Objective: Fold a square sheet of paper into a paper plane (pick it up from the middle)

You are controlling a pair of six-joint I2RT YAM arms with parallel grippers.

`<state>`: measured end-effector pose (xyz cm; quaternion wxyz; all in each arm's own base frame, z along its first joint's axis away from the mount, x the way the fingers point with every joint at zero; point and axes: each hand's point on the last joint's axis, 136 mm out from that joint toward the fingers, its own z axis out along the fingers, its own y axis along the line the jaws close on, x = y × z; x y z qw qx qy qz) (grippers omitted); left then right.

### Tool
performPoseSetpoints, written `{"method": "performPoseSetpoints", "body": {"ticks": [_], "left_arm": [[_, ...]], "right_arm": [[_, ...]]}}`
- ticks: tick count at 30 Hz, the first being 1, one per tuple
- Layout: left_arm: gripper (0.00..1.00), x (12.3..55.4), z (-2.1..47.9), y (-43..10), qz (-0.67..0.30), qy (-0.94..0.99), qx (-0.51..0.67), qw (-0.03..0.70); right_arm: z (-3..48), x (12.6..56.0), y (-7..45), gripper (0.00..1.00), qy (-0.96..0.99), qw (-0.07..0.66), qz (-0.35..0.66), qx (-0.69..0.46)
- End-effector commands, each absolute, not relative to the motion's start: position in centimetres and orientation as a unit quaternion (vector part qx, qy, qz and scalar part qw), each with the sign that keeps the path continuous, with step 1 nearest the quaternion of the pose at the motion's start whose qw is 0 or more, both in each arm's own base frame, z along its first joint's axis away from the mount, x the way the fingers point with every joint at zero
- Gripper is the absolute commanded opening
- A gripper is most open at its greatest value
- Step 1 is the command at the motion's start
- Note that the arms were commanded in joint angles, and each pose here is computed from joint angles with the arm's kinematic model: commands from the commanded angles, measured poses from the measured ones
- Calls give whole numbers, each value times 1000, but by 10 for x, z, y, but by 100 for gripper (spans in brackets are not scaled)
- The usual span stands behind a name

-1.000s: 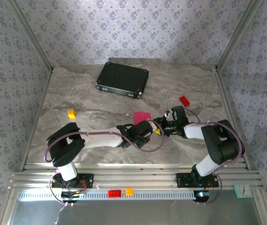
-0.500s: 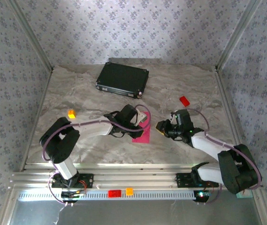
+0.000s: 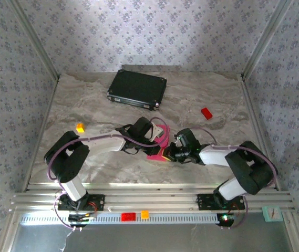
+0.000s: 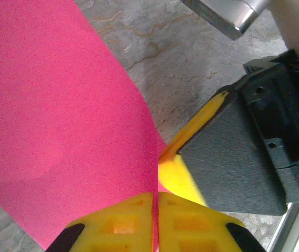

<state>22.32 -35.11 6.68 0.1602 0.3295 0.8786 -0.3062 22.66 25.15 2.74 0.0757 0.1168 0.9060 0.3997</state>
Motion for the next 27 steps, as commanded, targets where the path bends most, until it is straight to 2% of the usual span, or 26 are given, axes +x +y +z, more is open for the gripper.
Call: {"method": "performPoseSetpoints", "body": {"ticks": [1, 5, 9, 27], "left_arm": [[15, 222, 70, -348, -309, 878, 331, 158], [23, 220, 69, -344, -298, 880, 335, 154], [27, 218, 69, -339, -294, 881, 337, 158], [31, 229, 78, -344, -294, 871, 340, 196]], "right_arm": [[42, 246, 268, 5, 890, 98, 428, 125], [31, 248, 263, 5, 891, 99, 418, 150], [25, 248, 258, 5, 888, 96, 418, 163], [22, 244, 257, 5, 891, 86, 415, 160]]}}
